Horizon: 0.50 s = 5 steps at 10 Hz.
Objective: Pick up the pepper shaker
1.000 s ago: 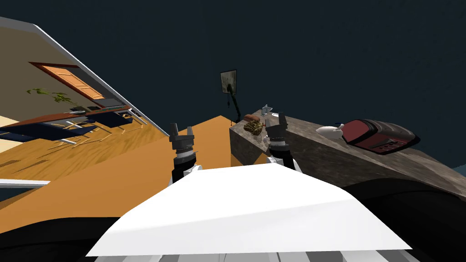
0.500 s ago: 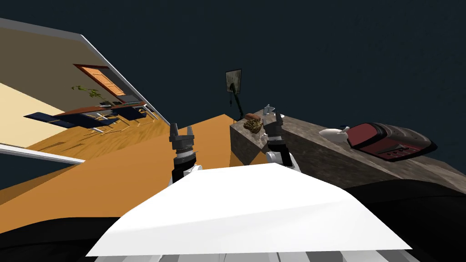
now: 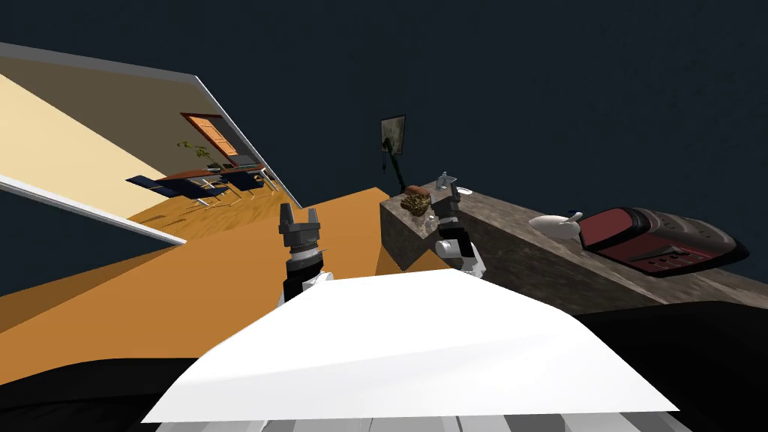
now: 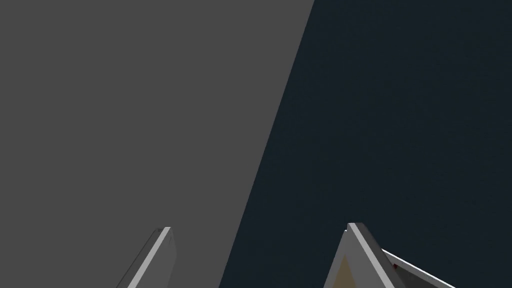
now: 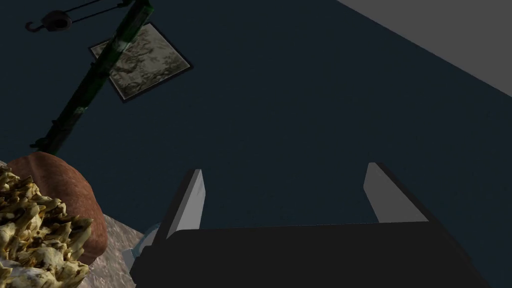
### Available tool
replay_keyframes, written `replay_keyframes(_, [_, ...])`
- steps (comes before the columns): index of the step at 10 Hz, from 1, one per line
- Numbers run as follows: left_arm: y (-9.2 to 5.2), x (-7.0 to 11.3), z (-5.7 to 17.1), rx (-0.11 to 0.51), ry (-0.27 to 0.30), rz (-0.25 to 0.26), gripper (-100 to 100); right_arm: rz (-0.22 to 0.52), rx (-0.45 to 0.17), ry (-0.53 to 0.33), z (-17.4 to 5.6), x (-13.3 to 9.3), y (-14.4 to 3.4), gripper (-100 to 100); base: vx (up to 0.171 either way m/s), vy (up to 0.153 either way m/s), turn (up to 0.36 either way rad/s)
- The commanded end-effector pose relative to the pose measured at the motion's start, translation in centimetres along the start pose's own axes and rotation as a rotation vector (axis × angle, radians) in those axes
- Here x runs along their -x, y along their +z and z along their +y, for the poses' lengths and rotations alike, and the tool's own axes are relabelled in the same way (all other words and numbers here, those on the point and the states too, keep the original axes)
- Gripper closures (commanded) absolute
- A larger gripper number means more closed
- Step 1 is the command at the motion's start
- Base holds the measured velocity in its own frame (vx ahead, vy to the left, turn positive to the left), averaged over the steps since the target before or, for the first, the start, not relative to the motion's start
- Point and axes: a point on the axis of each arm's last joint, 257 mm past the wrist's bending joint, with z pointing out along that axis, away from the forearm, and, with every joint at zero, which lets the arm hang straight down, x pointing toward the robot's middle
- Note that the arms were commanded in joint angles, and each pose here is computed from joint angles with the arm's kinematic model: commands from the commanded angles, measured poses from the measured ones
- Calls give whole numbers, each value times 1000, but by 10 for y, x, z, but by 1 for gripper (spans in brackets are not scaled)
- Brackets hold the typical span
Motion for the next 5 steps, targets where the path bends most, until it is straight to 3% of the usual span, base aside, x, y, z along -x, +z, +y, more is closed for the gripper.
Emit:
replay_keyframes(1, [0,0,0,0,0,0,0,-31,-28,67,-13,13,8,-100,-95,-69,111])
replay_keyframes(4, [0,0,0,0,0,0,0,-80,-62,181,-31,32,25,-100,-114,-86,143])
replay_keyframes(5, [0,0,0,0,0,0,0,-88,-72,180,-36,36,23,-100,-85,-54,61])
